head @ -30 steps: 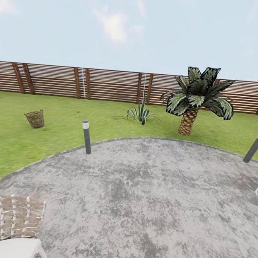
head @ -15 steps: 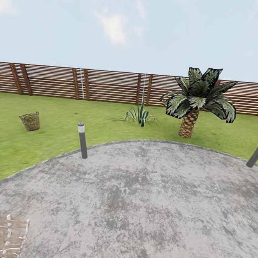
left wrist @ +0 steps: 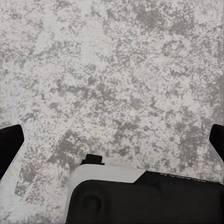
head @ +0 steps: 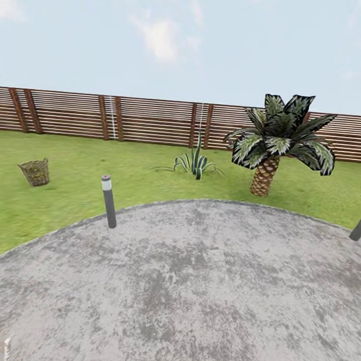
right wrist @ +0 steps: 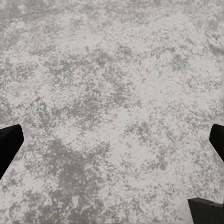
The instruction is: Take the three Easter eggs out of the wicker basket on the lawn in the garden, then place them on the lawn next to a single tree (choose any tree) so that all three eggs are next to the same tree and none are left in the basket.
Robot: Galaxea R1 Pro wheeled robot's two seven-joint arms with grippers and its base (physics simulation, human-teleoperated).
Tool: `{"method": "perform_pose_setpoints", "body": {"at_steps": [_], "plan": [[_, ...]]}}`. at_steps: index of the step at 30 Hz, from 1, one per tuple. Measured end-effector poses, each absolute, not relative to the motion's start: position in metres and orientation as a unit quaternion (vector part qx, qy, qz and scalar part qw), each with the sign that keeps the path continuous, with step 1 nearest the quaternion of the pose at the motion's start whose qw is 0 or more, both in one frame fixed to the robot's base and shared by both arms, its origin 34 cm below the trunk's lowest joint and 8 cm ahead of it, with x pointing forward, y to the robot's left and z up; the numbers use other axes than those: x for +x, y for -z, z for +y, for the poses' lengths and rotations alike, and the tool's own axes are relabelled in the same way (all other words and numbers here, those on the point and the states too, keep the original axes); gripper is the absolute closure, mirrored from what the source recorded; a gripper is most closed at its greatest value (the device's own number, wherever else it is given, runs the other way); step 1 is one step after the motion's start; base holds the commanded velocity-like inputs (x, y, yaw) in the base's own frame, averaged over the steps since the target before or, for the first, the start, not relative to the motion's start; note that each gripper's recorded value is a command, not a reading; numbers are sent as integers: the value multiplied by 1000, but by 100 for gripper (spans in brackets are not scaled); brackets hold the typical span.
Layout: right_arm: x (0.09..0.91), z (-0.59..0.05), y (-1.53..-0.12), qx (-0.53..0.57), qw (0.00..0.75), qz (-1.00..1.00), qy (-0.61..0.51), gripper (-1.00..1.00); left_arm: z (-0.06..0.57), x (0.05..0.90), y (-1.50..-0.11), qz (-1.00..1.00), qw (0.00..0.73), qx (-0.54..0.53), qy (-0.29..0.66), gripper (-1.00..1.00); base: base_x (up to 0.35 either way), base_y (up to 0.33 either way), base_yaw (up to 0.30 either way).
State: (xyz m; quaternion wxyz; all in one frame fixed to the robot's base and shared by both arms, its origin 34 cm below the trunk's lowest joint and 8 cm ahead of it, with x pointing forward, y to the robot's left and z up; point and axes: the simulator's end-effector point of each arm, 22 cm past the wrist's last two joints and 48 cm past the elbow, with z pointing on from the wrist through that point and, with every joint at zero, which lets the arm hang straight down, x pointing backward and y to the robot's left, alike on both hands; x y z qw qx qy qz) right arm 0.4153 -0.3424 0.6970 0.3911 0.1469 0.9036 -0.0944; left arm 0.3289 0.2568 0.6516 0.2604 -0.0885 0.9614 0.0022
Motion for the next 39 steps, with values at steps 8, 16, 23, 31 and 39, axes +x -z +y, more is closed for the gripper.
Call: {"method": "perform_pose_setpoints", "body": {"at_steps": [8,16,23,31,39], "plan": [[383,-337,-685,144,370,913,94,-100,263,325,-663,942,323,-87,-14,-100,332,-87,0],[362,-334,-677,146,351,920,94,-100,283,323,-664,941,327,-84,-29,-100,332,-49,0],[361,-327,-676,149,350,921,90,-100,292,323,-664,941,327,-82,-34,-100,332,-2,0],[361,-325,-676,149,350,921,89,-100,293,323,-664,941,327,-83,-36,-100,332,0,0],[361,-325,-676,149,350,921,89,-100,293,323,-664,941,327,-83,-36,-100,332,0,0]]}}
